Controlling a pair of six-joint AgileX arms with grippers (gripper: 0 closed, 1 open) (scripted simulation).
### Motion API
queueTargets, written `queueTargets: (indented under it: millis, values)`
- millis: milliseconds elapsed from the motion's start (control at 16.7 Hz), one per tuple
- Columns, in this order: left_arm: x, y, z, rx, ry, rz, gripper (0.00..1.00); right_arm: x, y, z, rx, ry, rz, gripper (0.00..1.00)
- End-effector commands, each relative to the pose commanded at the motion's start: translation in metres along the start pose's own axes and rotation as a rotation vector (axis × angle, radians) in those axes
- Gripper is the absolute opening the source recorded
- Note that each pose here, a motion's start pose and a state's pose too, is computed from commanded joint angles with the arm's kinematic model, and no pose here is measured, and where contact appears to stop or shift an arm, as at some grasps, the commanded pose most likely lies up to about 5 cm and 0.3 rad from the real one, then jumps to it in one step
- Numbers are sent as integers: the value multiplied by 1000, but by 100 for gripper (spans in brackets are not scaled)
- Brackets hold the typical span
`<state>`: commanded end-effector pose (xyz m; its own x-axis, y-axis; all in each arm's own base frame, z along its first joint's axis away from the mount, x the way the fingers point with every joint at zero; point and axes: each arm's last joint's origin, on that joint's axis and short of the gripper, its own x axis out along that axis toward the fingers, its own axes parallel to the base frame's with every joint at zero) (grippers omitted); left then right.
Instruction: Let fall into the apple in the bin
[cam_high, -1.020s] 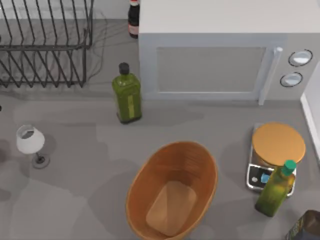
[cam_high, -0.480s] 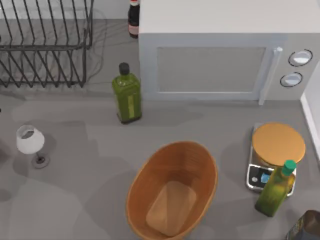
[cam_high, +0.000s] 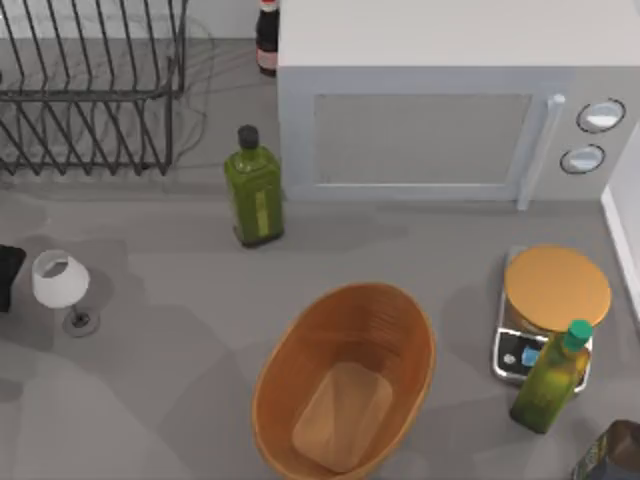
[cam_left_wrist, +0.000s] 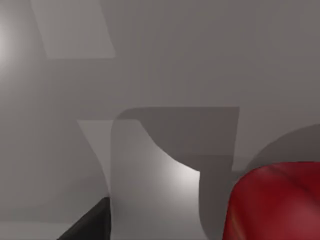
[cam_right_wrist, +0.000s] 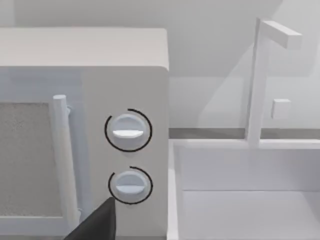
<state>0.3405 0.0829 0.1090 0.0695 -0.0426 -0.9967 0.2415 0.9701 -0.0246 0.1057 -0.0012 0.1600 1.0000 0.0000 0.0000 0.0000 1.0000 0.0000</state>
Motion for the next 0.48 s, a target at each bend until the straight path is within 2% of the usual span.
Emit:
queueTargets:
  millis: [240, 480]
  values:
    - [1, -1, 0, 0, 0, 0, 100, 0, 0, 0, 0, 0, 0, 100]
    - [1, -1, 0, 0, 0, 0, 70, 0, 0, 0, 0, 0, 0, 100]
